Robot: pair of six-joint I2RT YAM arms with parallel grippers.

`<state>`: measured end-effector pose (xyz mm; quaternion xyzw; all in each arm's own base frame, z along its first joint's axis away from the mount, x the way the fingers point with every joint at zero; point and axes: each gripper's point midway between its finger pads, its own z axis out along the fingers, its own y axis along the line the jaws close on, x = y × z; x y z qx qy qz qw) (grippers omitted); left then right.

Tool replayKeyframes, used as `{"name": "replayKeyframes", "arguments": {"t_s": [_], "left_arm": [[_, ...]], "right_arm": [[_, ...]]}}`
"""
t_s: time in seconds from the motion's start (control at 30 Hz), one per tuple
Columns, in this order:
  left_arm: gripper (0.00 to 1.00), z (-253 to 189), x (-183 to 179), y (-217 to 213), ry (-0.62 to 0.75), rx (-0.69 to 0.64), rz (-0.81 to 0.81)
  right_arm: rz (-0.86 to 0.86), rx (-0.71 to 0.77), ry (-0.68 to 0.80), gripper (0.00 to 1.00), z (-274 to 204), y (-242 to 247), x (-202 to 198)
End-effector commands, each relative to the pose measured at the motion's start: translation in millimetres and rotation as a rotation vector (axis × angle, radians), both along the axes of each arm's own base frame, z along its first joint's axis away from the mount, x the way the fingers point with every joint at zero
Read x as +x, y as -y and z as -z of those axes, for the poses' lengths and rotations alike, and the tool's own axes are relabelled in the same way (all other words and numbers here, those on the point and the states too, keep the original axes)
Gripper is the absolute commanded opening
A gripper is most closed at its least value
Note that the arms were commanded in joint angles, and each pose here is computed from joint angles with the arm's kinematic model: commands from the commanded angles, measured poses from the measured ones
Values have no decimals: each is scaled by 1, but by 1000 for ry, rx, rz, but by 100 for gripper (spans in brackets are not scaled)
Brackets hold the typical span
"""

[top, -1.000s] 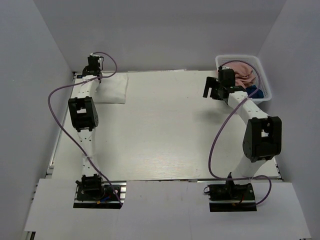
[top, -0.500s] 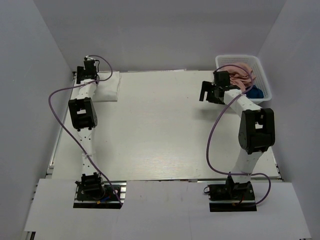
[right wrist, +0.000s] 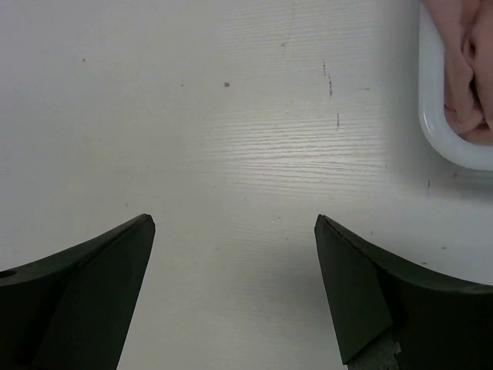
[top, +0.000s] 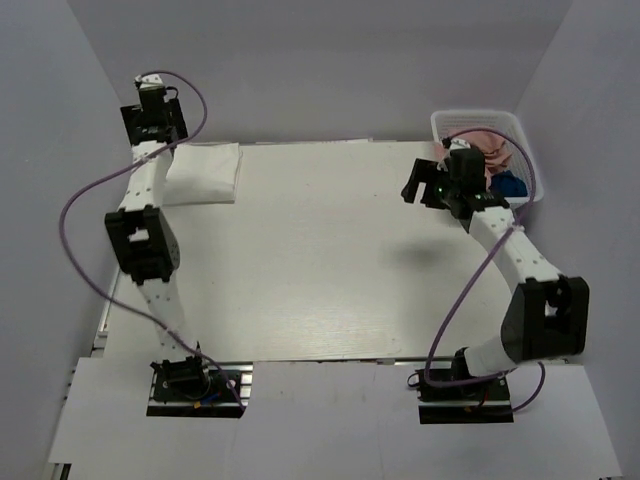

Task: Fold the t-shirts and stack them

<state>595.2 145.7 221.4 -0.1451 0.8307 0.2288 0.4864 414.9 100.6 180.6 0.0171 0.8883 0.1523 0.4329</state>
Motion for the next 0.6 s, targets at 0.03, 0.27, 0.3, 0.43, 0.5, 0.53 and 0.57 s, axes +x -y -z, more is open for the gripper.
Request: {"name": "replayKeyframes", "arguments": {"t_s": [0.03, 0.27, 0.3, 0.43, 0.5, 0.53, 0.57], "left_arm": [[100, -99, -64, 108, 263, -413, 292], [100, -38, -216, 222, 256, -734, 490], [100, -7, -238, 229, 182, -765, 472], [100, 2, -276, 208, 187, -724, 368], [100, -12, -283, 204, 238, -726, 344], [100, -19, -283, 207, 260, -733, 368], [100, -25, -284, 210, 276, -740, 389]], "right_arm": [[68, 23, 97, 90, -26, 12, -23], [74, 135, 93, 90, -20, 6, -63], [63, 154, 106, 90, -21, 3, -72], [47, 203, 168, 90, -16, -1, -83], [12, 217, 218, 90, -15, -4, -89], [9, 225, 236, 90, -20, -5, -92], [11, 222, 246, 90, -18, -4, -93]]}}
